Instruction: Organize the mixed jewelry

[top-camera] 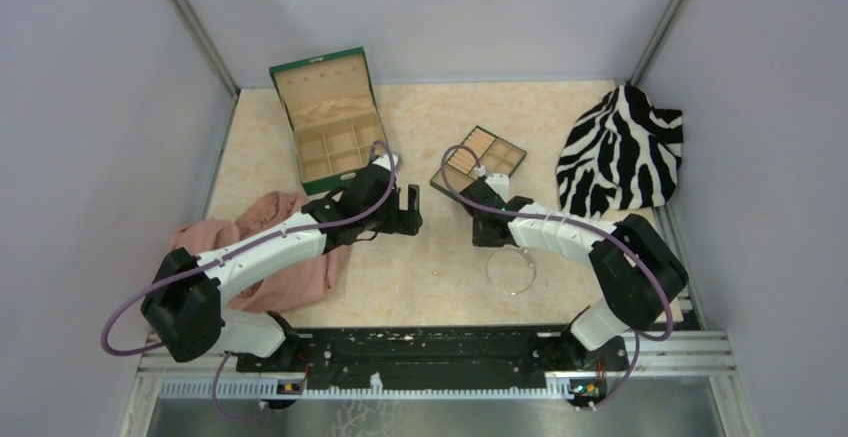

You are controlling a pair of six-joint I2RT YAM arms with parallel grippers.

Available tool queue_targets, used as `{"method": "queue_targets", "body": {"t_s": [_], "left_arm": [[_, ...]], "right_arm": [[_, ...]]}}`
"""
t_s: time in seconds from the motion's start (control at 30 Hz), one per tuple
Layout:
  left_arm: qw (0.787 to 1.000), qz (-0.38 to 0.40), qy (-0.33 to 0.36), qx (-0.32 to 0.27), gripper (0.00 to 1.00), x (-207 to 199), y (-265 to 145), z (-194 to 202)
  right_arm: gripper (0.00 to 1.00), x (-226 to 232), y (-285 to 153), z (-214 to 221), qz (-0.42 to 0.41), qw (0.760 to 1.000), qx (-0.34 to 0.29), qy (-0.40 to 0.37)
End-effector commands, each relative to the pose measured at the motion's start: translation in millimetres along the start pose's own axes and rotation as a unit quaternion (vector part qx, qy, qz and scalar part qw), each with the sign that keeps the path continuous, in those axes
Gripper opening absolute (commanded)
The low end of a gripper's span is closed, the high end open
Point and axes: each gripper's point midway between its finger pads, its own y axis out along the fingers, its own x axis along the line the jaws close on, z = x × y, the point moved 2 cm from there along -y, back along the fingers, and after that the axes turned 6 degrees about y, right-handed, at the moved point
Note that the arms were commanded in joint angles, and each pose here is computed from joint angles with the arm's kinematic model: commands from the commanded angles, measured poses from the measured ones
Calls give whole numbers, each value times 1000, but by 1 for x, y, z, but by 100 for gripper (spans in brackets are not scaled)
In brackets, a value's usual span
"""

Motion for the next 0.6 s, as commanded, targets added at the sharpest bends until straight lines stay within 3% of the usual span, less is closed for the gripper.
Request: {"method": "queue_targets", "body": {"t_s": [0.0, 0.57], "left_arm": [[1000, 2, -3, -16, 99, -1, -3, -6], [1000, -3, 6, -9, 99, 2, 0, -1]], "right_arm": [[20, 17, 0, -24, -5, 999, -36, 5], [8, 15, 10, -23, 14, 999, -34, -4]]}}
